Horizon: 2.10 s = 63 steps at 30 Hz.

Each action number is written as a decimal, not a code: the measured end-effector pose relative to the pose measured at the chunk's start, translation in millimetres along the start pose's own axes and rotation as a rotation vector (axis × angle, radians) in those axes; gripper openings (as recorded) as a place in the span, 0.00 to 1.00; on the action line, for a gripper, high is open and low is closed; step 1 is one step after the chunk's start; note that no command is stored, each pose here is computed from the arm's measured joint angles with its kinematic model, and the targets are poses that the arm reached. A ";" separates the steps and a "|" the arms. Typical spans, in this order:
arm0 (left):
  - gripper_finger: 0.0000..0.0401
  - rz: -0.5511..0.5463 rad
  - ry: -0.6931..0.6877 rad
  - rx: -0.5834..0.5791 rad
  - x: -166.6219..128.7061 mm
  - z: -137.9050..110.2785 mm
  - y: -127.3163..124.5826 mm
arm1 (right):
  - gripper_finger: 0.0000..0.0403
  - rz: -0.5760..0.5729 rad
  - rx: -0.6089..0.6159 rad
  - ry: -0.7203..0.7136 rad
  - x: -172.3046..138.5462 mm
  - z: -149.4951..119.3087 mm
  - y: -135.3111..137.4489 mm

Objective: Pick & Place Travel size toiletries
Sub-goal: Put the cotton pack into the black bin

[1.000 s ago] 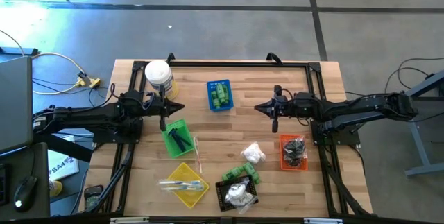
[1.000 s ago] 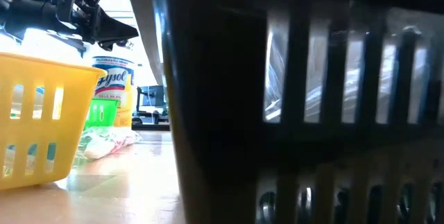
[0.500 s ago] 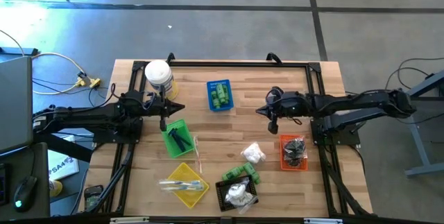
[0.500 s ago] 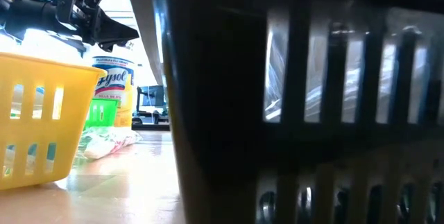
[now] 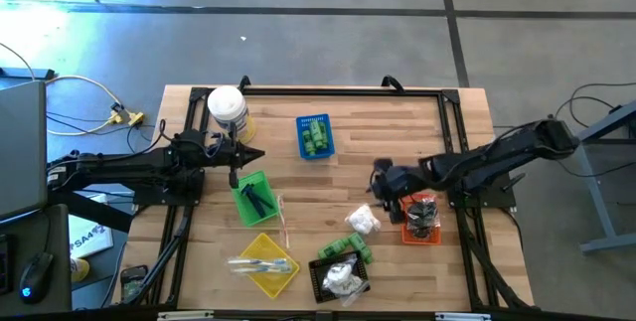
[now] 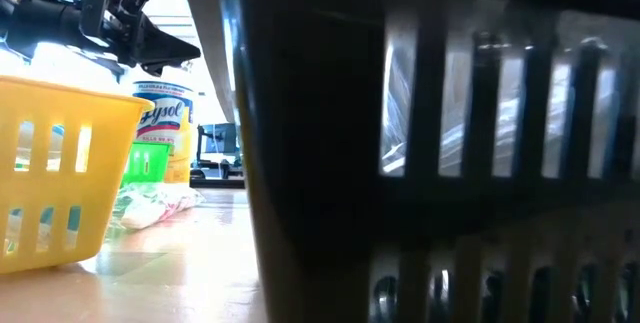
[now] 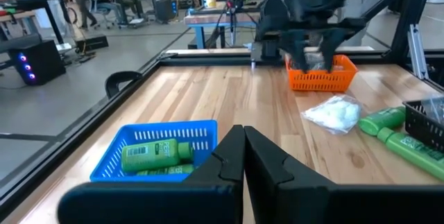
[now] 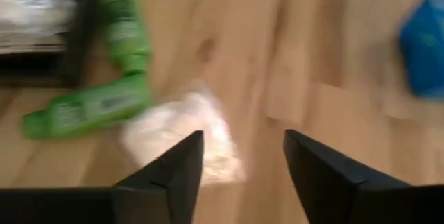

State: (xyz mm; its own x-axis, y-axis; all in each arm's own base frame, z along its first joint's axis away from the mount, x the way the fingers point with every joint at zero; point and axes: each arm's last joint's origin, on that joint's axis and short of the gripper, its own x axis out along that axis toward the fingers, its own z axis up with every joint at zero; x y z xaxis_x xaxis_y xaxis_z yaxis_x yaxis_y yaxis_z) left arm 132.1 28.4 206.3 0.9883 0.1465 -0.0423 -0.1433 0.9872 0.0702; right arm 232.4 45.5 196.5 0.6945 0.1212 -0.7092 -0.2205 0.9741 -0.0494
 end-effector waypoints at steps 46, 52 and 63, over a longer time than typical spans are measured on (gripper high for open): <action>0.00 -0.001 0.014 -0.002 0.0 -1.2 -0.1 | 0.56 -0.081 0.227 0.302 50.6 -41.1 68.1; 0.00 -0.001 0.015 -0.002 0.0 -1.2 -0.1 | 0.41 -0.057 0.228 0.295 51.1 -39.9 69.0; 0.00 -0.003 0.032 -0.003 0.0 -2.8 -0.3 | 0.02 0.010 0.187 0.258 51.3 -34.9 71.2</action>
State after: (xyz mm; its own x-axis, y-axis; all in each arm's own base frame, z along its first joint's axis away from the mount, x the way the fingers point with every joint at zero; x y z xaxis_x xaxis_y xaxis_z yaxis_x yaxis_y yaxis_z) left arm 132.0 28.3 203.5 0.9866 0.1457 -0.0739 -0.1409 0.9878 0.0667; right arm 228.4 114.4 132.0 0.4911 0.1022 -0.8651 -0.0807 0.9942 0.0717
